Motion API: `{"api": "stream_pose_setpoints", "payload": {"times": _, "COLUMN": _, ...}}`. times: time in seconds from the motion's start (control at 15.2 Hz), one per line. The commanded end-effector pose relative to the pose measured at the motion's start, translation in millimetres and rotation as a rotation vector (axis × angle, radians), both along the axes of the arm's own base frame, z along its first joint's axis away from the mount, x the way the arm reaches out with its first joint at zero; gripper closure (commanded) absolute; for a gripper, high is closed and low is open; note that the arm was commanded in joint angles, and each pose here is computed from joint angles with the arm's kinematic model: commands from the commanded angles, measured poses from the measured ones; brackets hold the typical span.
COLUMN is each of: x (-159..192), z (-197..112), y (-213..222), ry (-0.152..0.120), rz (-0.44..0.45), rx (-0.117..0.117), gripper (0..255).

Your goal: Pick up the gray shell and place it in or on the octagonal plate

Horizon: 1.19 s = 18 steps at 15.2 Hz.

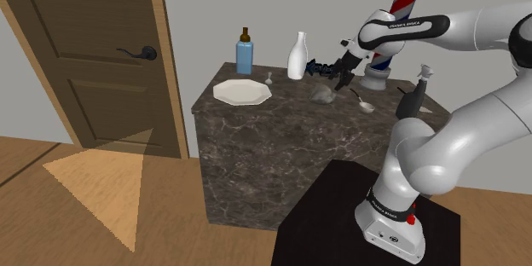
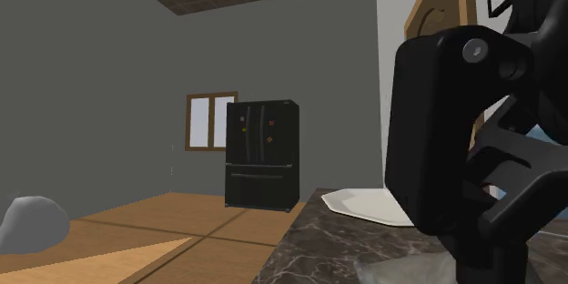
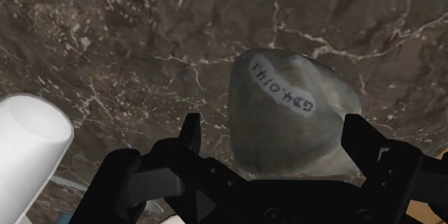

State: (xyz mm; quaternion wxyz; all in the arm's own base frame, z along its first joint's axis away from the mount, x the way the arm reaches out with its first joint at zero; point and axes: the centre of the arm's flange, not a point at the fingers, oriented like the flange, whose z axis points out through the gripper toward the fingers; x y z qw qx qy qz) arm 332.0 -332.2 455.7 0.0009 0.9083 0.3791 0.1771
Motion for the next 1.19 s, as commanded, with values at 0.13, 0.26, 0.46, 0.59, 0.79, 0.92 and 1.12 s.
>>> {"api": "stream_pose_setpoints", "payload": {"times": 0.13, "x": 7.5, "z": -20.5, "y": 1.3, "ry": -0.001, "rz": 0.003, "rx": -0.001, "gripper": 0}}
{"api": "stream_pose_setpoints", "payload": {"times": 0.26, "x": 8.5, "z": -23.3, "y": 1.7, "ry": -0.001, "rz": 0.003, "rx": -0.001, "gripper": 0}}
{"api": "stream_pose_setpoints", "payload": {"times": 0.46, "x": 8.5, "z": -23.3, "y": 1.7, "ry": -0.001, "rz": 0.003, "rx": -0.001, "gripper": 0}}
{"api": "stream_pose_setpoints", "payload": {"times": 0.59, "x": 8.5, "z": -23.3, "y": 1.7, "ry": -0.001, "rz": 0.003, "rx": -0.001, "gripper": 0}}
{"api": "stream_pose_setpoints", "payload": {"times": 0.79, "x": 9.4, "z": -22.4, "y": -0.9, "ry": -0.002, "rz": 0.002, "rx": -0.001, "gripper": 255}}
{"api": "stream_pose_setpoints", "payload": {"times": 0.92, "x": 9.1, "z": -22.8, "y": -2.5, "ry": -0.002, "rz": 0.002, "rx": -0.001, "gripper": 255}}
{"api": "stream_pose_setpoints", "payload": {"times": 1.12, "x": 7.1, "z": -18.0, "y": -6.2, "ry": -0.001, "rz": 0.003, "rx": -0.001, "gripper": 255}}
